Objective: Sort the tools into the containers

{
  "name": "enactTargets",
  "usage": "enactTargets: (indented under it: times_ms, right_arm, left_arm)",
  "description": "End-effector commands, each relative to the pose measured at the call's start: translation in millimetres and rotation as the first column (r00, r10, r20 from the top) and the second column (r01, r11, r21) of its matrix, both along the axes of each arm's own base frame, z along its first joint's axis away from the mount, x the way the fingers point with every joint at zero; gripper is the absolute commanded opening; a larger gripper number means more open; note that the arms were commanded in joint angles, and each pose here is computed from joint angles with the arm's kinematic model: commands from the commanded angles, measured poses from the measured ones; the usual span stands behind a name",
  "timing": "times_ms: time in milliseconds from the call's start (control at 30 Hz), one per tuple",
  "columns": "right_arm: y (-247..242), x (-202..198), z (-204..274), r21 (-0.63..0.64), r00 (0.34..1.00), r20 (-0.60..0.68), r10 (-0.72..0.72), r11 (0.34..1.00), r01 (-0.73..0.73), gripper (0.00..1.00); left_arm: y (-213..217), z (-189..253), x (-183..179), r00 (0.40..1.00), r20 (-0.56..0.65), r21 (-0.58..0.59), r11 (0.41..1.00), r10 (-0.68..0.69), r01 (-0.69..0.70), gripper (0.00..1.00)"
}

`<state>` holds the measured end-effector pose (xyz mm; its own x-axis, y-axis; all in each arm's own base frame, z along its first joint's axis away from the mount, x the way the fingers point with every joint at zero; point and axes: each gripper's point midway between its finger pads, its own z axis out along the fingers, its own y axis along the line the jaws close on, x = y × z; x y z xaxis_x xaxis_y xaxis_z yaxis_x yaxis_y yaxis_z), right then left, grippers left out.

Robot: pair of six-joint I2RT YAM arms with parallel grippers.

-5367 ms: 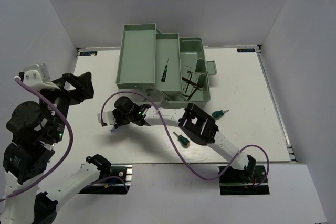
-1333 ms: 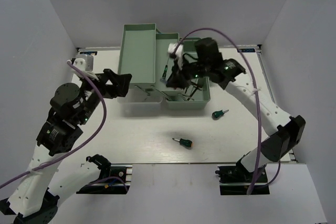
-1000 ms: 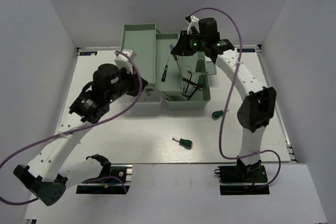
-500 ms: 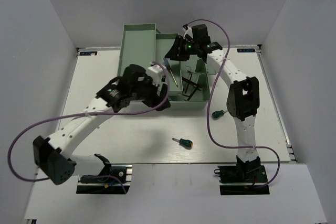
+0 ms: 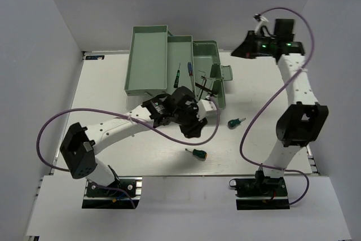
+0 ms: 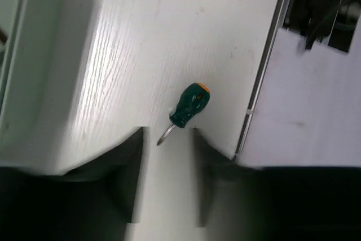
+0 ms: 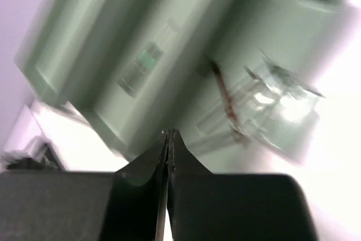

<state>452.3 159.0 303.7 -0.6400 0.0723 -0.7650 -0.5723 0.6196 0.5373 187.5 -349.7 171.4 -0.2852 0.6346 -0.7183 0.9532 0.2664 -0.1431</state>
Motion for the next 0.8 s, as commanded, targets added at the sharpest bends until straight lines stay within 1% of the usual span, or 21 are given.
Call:
enactTargets:
  times_ms: [0, 33, 67, 100, 133, 167, 200, 233, 300, 333, 367, 467, 500, 600, 667, 700, 767]
  right_arm:
    - [-40.6, -62.1, -45.9, -0.094, 0.978, -0.077, 0.196, 0.975, -0.203, 0.0]
    - [-44.0, -71.3, -48.6, -0.105, 0.972, -0.077, 0.223, 0.968, -0.23, 0.01]
    - [-48.2, -81.3, -53.9, -0.115, 0.966, -0.085, 0.243, 0.961, -0.252, 0.11]
    - [-50.6, -105.4, -69.9, -0.15, 0.94, -0.1, 0.328, 0.928, -0.34, 0.37]
    - [-53.9, -116.0, -84.6, -0.165, 0.931, -0.135, 0.338, 0.919, -0.358, 0.44]
    - [-57.3, -126.3, -76.6, -0.226, 0.933, -0.081, 0.352, 0.905, -0.361, 0.5]
    - [-57.9, -135.2, -89.6, -0.229, 0.929, -0.105, 0.355, 0.901, -0.37, 0.55]
    - [-60.6, -142.1, -96.3, -0.262, 0.932, -0.091, 0.35, 0.895, -0.362, 0.55]
    - [-66.7, -139.7, -105.6, -0.315, 0.939, -0.068, 0.336, 0.886, -0.34, 0.56]
    - [-67.1, -145.8, -118.2, -0.313, 0.938, -0.086, 0.335, 0.885, -0.345, 0.56]
    - [-67.0, -149.0, -119.2, -0.316, 0.938, -0.091, 0.335, 0.884, -0.346, 0.56]
    - [-67.8, -158.5, -128.7, -0.3, 0.932, -0.134, 0.336, 0.883, -0.361, 0.58]
    - [-67.9, -159.3, -129.3, -0.3, 0.932, -0.137, 0.335, 0.883, -0.362, 0.58]
    - [-68.6, -161.0, -132.5, -0.292, 0.933, -0.145, 0.33, 0.886, -0.359, 0.58]
    - [-66.3, -163.4, -131.9, -0.281, 0.932, -0.151, 0.33, 0.89, -0.36, 0.58]
    - [-66.8, -164.0, -132.9, -0.275, 0.932, -0.158, 0.327, 0.892, -0.359, 0.58]
    - [-66.7, -165.1, -133.3, -0.272, 0.932, -0.158, 0.325, 0.893, -0.358, 0.58]
  left_arm:
    - [-16.7, -12.9, -6.8, 0.989, 0.077, -0.003, 0.992, -0.129, 0.13, 0.58]
    - [-20.4, -18.7, -12.4, 0.984, 0.086, 0.015, 0.988, -0.155, 0.154, 0.66]
    - [-25.4, -23.4, -14.5, 0.98, 0.094, 0.02, 0.984, -0.178, 0.177, 0.72]
    - [-27.2, -37.0, -14.8, 0.975, 0.096, 0.056, 0.979, -0.199, 0.195, 0.76]
    - [-32.7, -41.8, -20.6, 0.969, 0.101, 0.061, 0.973, -0.226, 0.221, 0.79]
    - [-33.7, -48.9, -21.6, 0.966, 0.103, 0.082, 0.97, -0.237, 0.229, 0.79]
    - [-36.4, -54.1, -21.4, 0.963, 0.114, 0.094, 0.967, -0.245, 0.235, 0.8]
    - [-40.3, -62.6, -22.1, 0.958, 0.123, 0.112, 0.963, -0.257, 0.244, 0.8]
    - [-39.1, -73.1, -26.4, 0.957, 0.12, 0.133, 0.96, -0.264, 0.248, 0.82]
    - [-40.9, -78.5, -28.2, 0.955, 0.128, 0.142, 0.958, -0.268, 0.25, 0.82]
    - [-35.4, -85.9, -28.9, 0.954, 0.125, 0.163, 0.954, -0.272, 0.25, 0.82]
    - [-35.2, -92.5, -32.5, 0.948, 0.147, 0.179, 0.95, -0.283, 0.256, 0.82]
    - [-31.5, -97.4, -34.2, 0.949, 0.138, 0.19, 0.948, -0.285, 0.257, 0.82]
    - [-29.9, -106.6, -35.8, 0.942, 0.16, 0.225, 0.94, -0.295, 0.256, 0.82]
    - [-25.0, -116.3, -29.7, 0.941, 0.183, 0.256, 0.938, -0.284, 0.233, 0.82]
    - [-29.9, -117.4, -29.3, 0.938, 0.199, 0.252, 0.94, -0.284, 0.232, 0.82]
    - [-27.3, -124.5, -27.2, 0.939, 0.202, 0.269, 0.937, -0.279, 0.221, 0.82]
